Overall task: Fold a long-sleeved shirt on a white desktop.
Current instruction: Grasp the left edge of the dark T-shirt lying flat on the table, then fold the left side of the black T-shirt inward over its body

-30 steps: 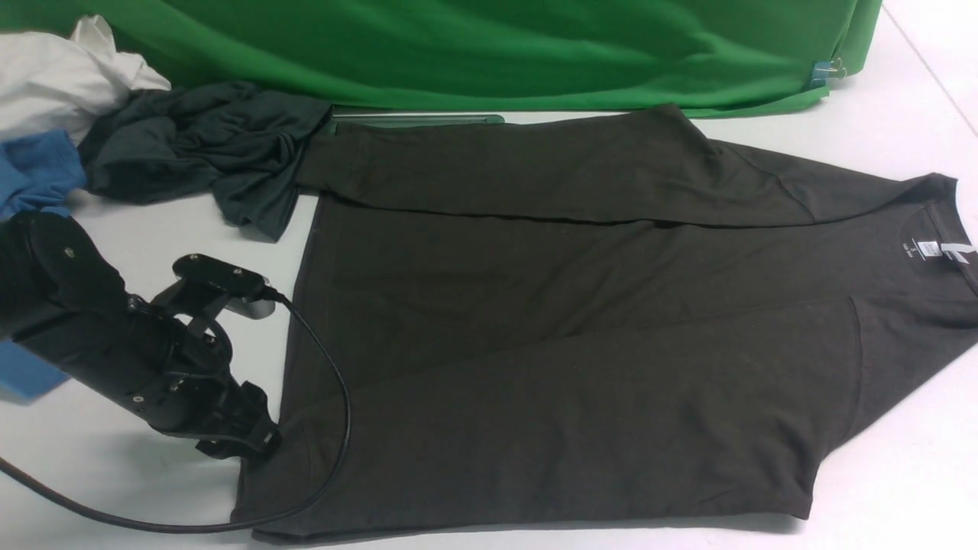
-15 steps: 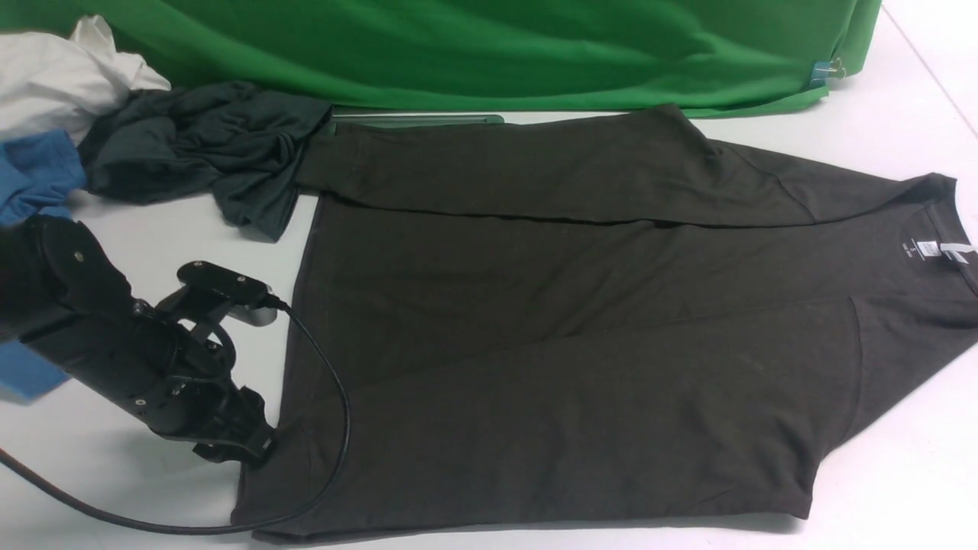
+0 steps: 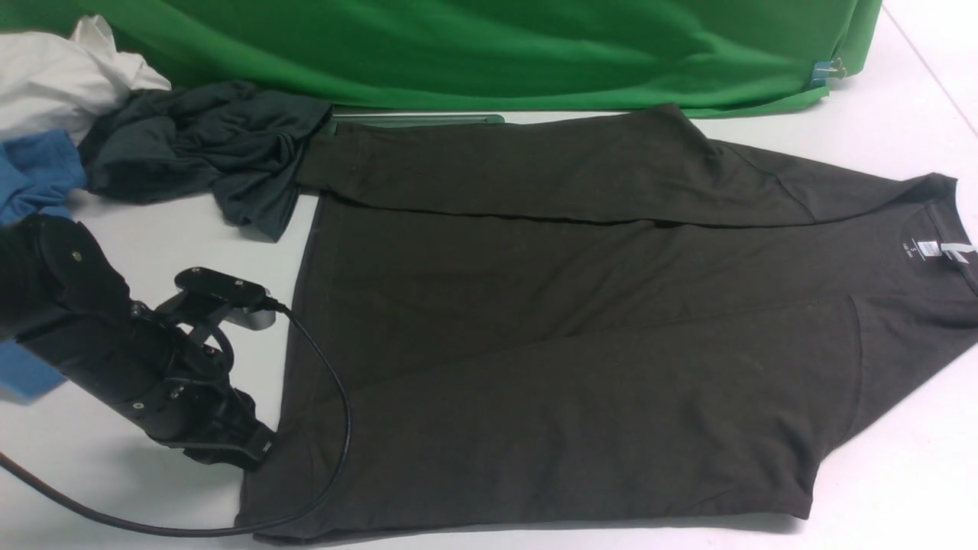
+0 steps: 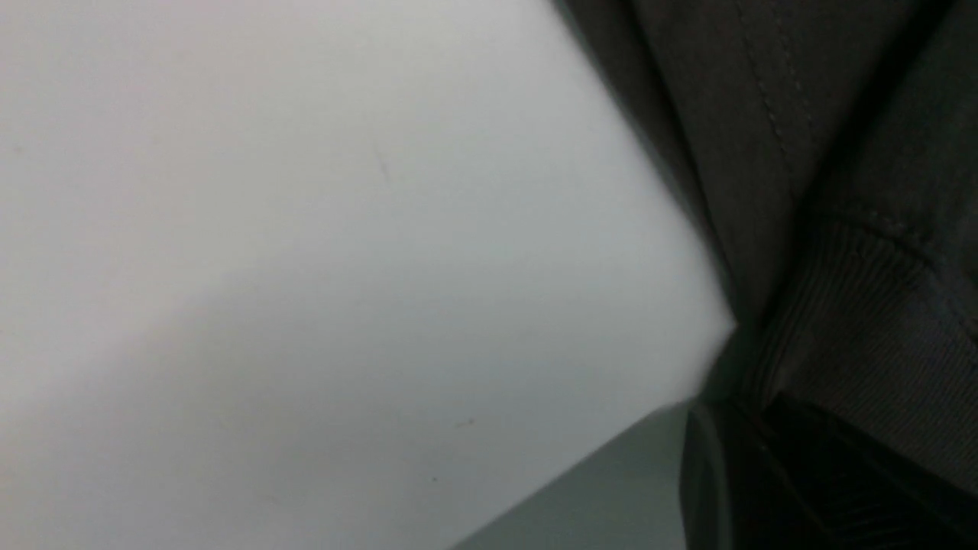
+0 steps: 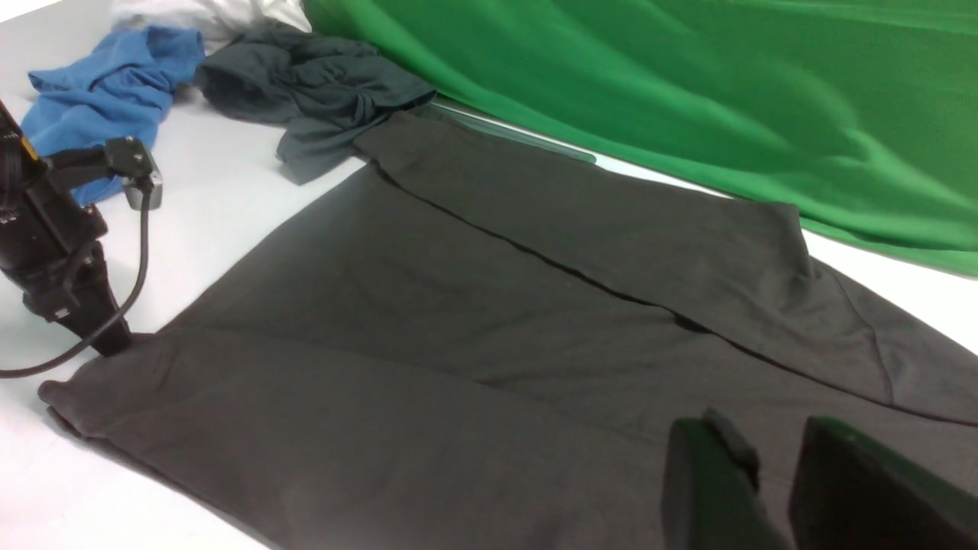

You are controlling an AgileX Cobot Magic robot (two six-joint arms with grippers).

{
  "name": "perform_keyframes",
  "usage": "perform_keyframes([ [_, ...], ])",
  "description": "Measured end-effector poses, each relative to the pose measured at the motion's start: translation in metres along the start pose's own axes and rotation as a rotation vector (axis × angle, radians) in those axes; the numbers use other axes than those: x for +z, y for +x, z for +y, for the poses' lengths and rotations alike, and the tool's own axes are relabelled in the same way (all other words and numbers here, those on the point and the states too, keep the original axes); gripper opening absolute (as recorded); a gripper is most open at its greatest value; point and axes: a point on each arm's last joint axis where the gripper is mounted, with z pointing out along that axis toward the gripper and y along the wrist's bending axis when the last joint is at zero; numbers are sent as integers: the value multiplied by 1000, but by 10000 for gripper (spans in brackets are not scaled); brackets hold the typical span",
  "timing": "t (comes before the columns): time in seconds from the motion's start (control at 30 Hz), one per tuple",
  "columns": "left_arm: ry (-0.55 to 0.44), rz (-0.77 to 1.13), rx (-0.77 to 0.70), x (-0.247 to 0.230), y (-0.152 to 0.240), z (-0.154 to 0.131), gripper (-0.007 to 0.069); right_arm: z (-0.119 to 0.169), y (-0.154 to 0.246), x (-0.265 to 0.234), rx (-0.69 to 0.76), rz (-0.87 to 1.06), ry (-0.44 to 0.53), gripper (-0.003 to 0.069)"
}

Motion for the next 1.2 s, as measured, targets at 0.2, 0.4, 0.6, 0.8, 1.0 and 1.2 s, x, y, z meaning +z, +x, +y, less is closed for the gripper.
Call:
perform_keyframes([
  [0.2, -6, -14, 1, -8, 1, -3, 28, 0, 0, 0, 0, 0, 0, 167],
  [0.4, -47, -117, 29, -42, -5, -11, 28, 0, 0, 0, 0, -1, 0, 167],
  [0.6, -86, -221, 105, -73, -26, -24, 28, 0, 0, 0, 1, -3, 1, 167],
  [0.8, -141, -298, 136, -100, -52, -25, 28, -1, -3, 3, 33, -24, 9, 167],
  [1.0, -124, -269, 136, -116, -65, -24, 28, -10, -4, 52, 61, 168, -9, 167],
  [1.2, -68, -181, 137, -115, -59, -28, 28, -22, -2, 128, -83, 477, -101, 255],
])
